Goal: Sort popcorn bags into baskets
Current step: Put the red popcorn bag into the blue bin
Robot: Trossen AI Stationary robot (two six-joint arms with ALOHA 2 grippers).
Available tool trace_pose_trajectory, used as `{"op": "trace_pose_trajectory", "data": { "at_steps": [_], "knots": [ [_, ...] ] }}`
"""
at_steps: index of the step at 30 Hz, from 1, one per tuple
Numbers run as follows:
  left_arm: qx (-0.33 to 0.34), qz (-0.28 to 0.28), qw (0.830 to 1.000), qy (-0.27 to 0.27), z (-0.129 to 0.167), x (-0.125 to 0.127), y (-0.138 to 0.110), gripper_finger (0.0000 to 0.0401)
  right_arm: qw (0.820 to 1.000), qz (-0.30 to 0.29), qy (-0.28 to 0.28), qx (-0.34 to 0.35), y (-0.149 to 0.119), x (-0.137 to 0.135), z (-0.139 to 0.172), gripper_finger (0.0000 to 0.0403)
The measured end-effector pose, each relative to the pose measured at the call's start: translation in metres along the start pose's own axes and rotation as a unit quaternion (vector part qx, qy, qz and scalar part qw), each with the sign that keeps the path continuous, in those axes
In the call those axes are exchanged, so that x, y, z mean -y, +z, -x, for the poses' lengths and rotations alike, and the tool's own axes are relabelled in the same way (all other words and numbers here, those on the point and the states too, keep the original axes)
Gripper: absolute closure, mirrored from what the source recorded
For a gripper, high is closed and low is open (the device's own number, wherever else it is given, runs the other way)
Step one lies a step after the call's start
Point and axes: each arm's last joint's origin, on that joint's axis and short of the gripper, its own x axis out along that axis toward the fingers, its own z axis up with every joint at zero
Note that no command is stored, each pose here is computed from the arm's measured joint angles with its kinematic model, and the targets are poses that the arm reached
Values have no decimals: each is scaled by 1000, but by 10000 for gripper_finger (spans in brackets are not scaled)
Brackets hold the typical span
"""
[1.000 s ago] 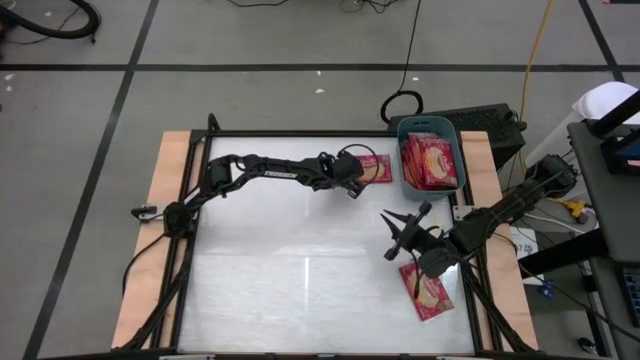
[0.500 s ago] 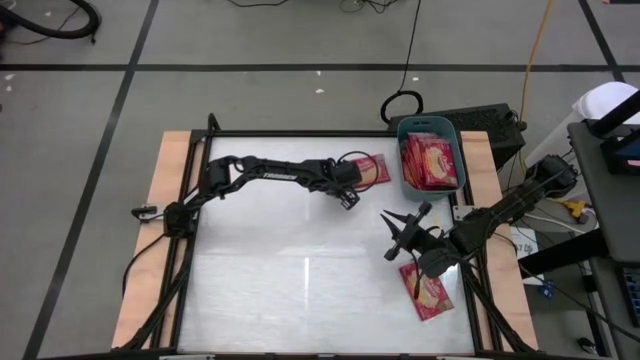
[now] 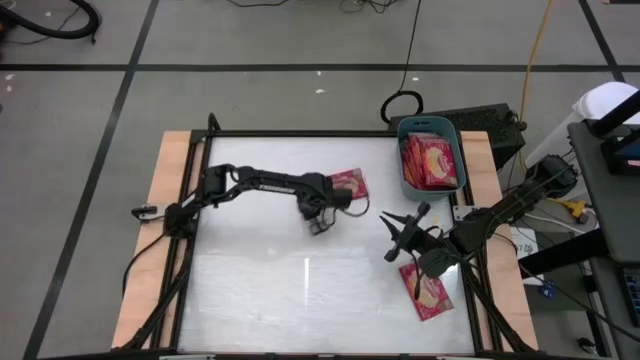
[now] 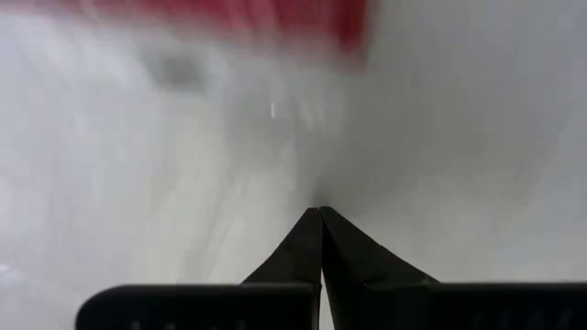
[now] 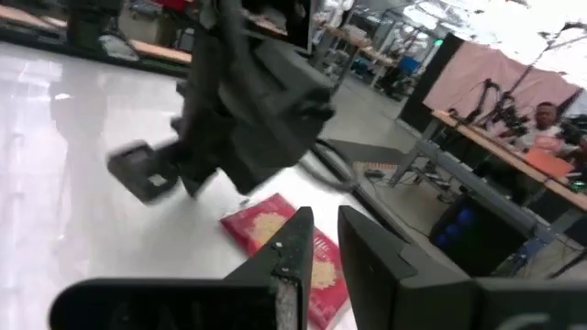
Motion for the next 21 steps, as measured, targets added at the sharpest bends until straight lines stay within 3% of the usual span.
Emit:
{"op": "trace_pose_trajectory", "data": {
  "at_steps": [3, 5, 7, 10, 15, 18, 21],
  "knots": [
    [-81, -46, 996, 15, 7, 9, -25, 398, 1000, 2, 8, -2, 0, 0, 0, 353],
    [-94, -70, 993, 31, 18, 14, -36, 398, 1000, 4, 15, -3, -1, -1, 0, 353],
    [-62, -81, 993, 63, 39, 16, -46, 398, 1000, 1, 16, -2, -1, -1, 1, 353],
    [38, -106, 990, 89, 62, 15, -53, 397, 1000, 2, 20, 0, -1, -2, 3, 353],
    [184, -114, 976, 20, 85, -20, -53, 375, 999, 2, 35, 2, 0, -4, 6, 353],
    [250, -97, 962, -43, 74, -49, -45, 354, 998, 2, 56, 0, 0, -5, 7, 353],
    [276, -79, 956, -62, 48, -76, -41, 326, 997, 0, 83, -4, -1, -7, 7, 353]
  ]
}}
